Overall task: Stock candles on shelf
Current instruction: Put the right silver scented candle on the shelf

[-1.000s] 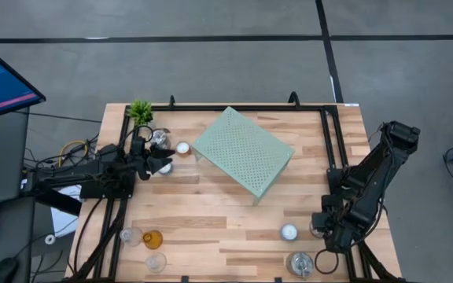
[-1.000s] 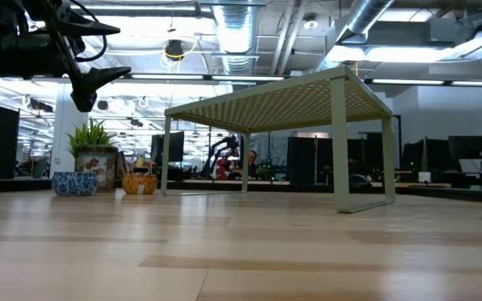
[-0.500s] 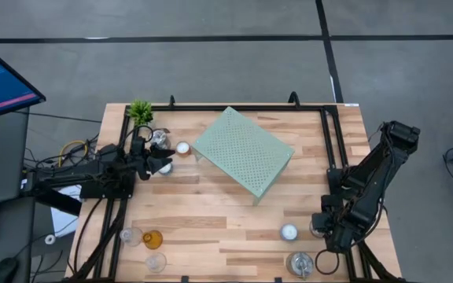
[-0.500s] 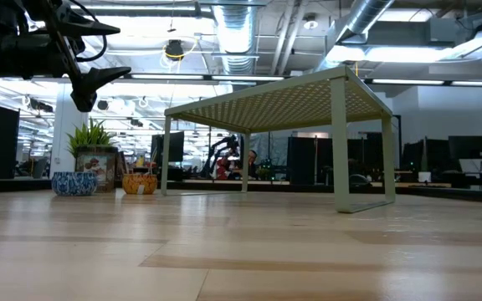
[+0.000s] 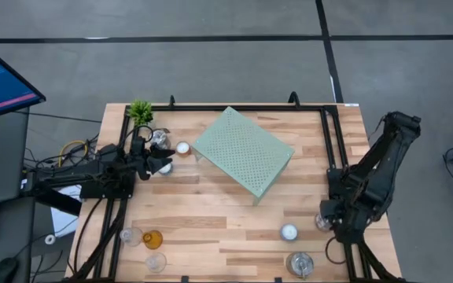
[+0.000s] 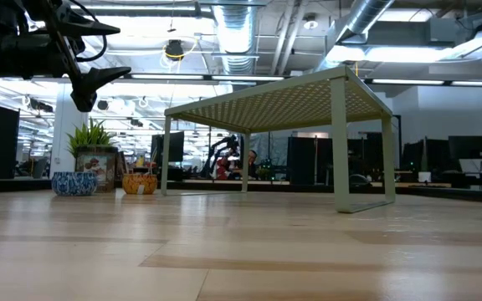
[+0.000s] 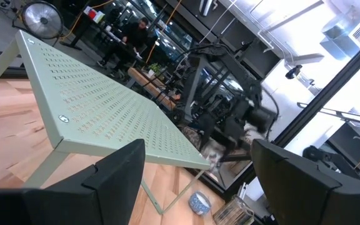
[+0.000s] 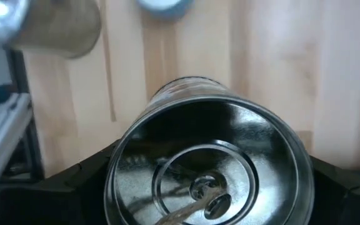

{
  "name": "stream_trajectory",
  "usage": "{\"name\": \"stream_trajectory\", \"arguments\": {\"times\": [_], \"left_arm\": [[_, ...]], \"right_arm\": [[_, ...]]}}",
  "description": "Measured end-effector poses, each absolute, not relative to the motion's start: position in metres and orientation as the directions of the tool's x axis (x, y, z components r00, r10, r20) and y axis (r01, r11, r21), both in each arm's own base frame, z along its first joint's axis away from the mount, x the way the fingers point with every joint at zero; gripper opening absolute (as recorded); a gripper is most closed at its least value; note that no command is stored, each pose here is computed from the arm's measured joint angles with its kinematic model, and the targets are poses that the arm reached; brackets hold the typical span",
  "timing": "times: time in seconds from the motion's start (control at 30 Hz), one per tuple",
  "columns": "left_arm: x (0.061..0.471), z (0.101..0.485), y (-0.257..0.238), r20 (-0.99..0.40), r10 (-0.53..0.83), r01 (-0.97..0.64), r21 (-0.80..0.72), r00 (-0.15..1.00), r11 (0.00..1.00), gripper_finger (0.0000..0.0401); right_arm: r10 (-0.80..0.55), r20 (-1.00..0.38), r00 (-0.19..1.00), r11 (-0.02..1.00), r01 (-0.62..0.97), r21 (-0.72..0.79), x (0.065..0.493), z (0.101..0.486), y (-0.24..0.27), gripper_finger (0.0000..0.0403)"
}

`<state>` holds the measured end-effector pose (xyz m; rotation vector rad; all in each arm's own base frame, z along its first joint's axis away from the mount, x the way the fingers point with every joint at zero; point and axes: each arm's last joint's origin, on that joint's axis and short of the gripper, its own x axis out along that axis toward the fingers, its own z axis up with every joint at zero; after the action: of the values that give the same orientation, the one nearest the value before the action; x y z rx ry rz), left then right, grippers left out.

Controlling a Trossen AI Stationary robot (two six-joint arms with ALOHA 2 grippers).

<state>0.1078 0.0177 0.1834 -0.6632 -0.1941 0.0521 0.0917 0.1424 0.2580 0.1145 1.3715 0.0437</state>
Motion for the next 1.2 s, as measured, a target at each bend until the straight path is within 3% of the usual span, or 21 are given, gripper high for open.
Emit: {"name": "stream_trajectory", "arguments": {"times": [0.3,0.73,1.0,1.2], "left_arm": [[0.108,0.183,0.018,0.162,0.11,0.014,-0.616,0.981,0.788,0.0294],[0.108,0.183,0.018,0.162,0.11,0.014,-0.616,0.981,0.787,0.0294],[0.108,0.183,0.018,0.162,0.11,0.014,-0.616,0.981,0.787,0.0294],[0.108,0.183,0.018,0.163,0.11,0.014,-0.616,0.981,0.787,0.0294]], "right_arm": [[0.043,-0.944,0.328,0.994,0.085,0.075,0.117,0.319,0.104,0.0334],[-0.096,-0.918,0.384,0.995,0.075,-0.073,0.204,0.377,0.042,0.0338],[-0.153,-0.909,0.388,0.987,0.11,-0.119,0.274,0.392,-0.013,0.0338],[-0.154,-0.925,0.349,0.985,0.125,-0.117,0.323,0.382,-0.057,0.0337]]}}
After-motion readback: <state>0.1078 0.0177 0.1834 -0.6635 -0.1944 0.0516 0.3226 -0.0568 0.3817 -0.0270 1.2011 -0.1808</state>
